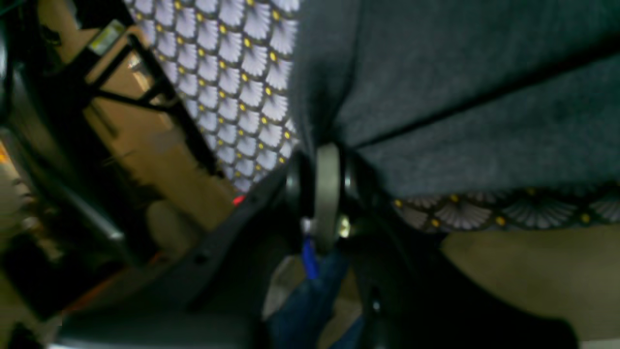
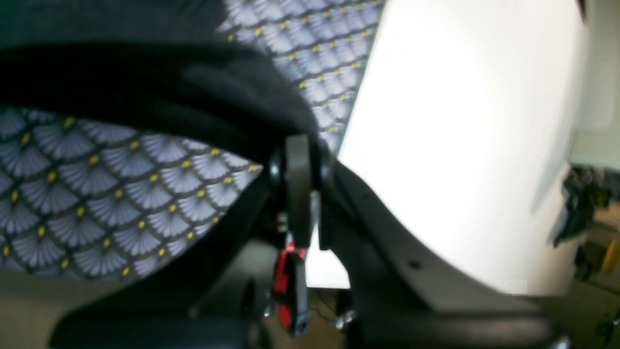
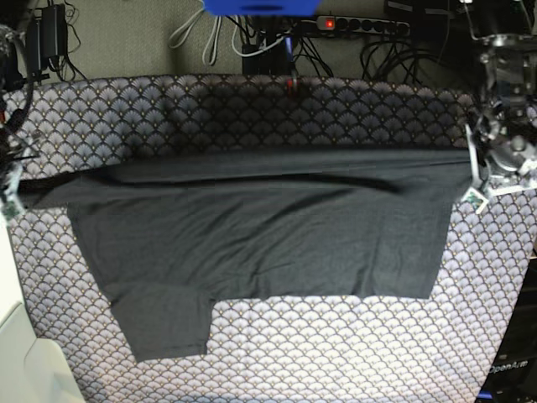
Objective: Fold the T-shirt properly
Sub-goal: 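Lift the folded edge and pull it back toward the collar side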
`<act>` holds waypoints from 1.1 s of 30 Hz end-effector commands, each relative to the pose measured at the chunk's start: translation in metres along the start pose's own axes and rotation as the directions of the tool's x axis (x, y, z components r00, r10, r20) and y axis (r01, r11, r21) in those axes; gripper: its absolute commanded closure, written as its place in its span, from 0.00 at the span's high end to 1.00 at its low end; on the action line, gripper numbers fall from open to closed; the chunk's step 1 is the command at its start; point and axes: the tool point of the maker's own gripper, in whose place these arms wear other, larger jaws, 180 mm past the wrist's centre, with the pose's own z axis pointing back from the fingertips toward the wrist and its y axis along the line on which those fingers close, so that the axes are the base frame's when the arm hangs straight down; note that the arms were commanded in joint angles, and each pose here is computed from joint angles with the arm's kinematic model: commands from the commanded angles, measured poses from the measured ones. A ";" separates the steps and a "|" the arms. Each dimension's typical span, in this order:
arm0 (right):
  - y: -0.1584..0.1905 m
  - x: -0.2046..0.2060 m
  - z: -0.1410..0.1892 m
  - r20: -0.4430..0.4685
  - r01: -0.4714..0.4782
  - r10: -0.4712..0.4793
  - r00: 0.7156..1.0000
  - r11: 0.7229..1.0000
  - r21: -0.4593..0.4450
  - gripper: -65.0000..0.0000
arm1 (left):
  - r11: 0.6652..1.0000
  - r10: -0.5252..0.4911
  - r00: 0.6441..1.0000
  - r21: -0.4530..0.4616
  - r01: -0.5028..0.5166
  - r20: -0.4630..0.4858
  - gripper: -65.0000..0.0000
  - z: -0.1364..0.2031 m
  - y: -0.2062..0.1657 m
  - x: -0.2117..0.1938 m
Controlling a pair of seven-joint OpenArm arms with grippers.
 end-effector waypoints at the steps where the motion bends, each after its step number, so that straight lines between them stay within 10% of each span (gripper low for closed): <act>1: -0.024 -0.004 0.006 -0.033 -0.014 0.012 0.999 0.997 -0.082 0.00 | 0.996 -0.015 0.999 0.089 0.019 -0.037 0.02 0.006 0.024 -0.002; 23: -0.029 -0.045 0.011 -0.115 -0.025 0.015 0.993 0.997 -0.078 0.00 | 0.993 -0.084 0.994 0.077 0.089 -0.065 0.02 0.004 0.015 -0.013; 33: 0.037 -0.091 0.013 -0.125 0.031 -0.023 0.992 0.998 0.058 0.00 | 0.992 -0.125 0.984 -0.004 0.125 -0.123 0.02 -0.002 -0.019 -0.043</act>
